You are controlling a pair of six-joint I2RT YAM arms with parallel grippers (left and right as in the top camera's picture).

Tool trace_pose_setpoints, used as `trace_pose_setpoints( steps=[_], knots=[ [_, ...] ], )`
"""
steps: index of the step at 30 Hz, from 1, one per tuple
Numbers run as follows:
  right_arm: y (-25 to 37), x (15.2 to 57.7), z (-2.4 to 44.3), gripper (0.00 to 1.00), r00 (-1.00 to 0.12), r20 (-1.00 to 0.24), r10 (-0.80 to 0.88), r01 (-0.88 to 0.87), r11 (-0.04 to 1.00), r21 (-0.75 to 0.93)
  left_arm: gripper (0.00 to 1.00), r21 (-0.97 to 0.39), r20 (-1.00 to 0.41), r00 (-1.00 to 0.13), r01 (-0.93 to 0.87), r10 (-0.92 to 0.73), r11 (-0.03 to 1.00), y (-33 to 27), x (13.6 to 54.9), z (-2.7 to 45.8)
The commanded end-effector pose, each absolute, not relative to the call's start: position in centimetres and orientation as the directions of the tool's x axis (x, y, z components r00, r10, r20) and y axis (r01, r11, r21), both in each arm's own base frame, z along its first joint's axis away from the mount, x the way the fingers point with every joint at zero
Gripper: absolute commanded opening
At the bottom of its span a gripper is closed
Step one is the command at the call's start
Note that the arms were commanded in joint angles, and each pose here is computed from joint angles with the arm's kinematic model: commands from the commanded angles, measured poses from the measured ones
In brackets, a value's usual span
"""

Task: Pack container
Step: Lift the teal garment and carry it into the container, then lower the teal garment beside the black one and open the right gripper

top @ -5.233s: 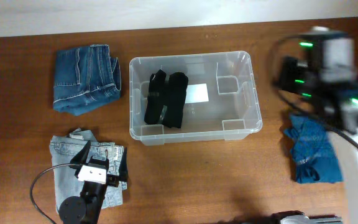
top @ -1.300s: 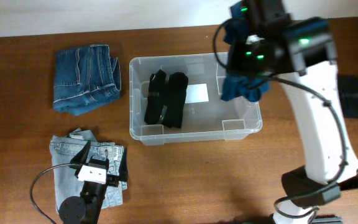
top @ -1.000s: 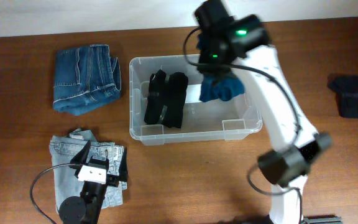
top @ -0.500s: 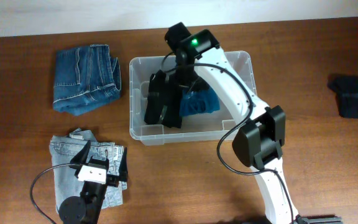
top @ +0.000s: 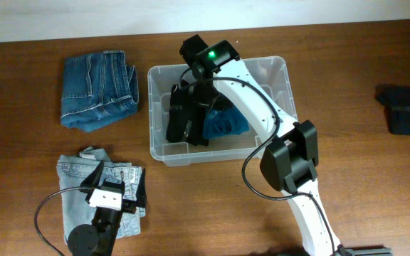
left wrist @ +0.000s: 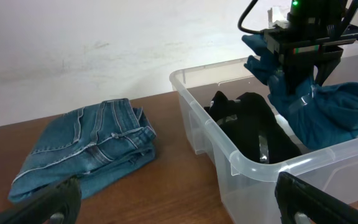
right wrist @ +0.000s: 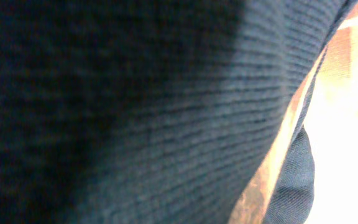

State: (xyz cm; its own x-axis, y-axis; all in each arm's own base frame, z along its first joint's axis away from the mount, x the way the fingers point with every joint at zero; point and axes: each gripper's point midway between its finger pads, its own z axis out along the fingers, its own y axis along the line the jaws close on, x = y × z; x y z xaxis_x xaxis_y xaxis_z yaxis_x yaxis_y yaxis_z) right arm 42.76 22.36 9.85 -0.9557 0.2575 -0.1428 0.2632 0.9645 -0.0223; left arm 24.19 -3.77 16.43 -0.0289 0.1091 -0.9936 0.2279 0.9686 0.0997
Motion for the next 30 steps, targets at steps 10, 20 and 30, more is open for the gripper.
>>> trace_pose_setpoints(
  steps=[10, 20, 30],
  knots=[
    [21.6, 43.2, 8.1, 0.20, -0.951, -0.154, 0.269, 0.284, 0.955, -0.083, 0.99, 0.115, -0.992, -0.027, 0.228, 0.125, 0.967, -3.7, 24.2, 16.2],
    [21.9, 43.9, 9.2, 0.91, -0.966, -0.168, 0.197, 0.210, 0.976, -0.062, 0.99, 0.115, -0.992, -0.027, 0.228, 0.125, 0.967, -3.7, 24.2, 16.2],
    [21.2, 45.7, 17.9, 0.88, -0.925, -0.302, 0.233, 0.226, 0.972, 0.057, 0.99, 0.115, -0.992, -0.027, 0.228, 0.125, 0.967, -3.7, 24.2, 16.2]
  ],
)
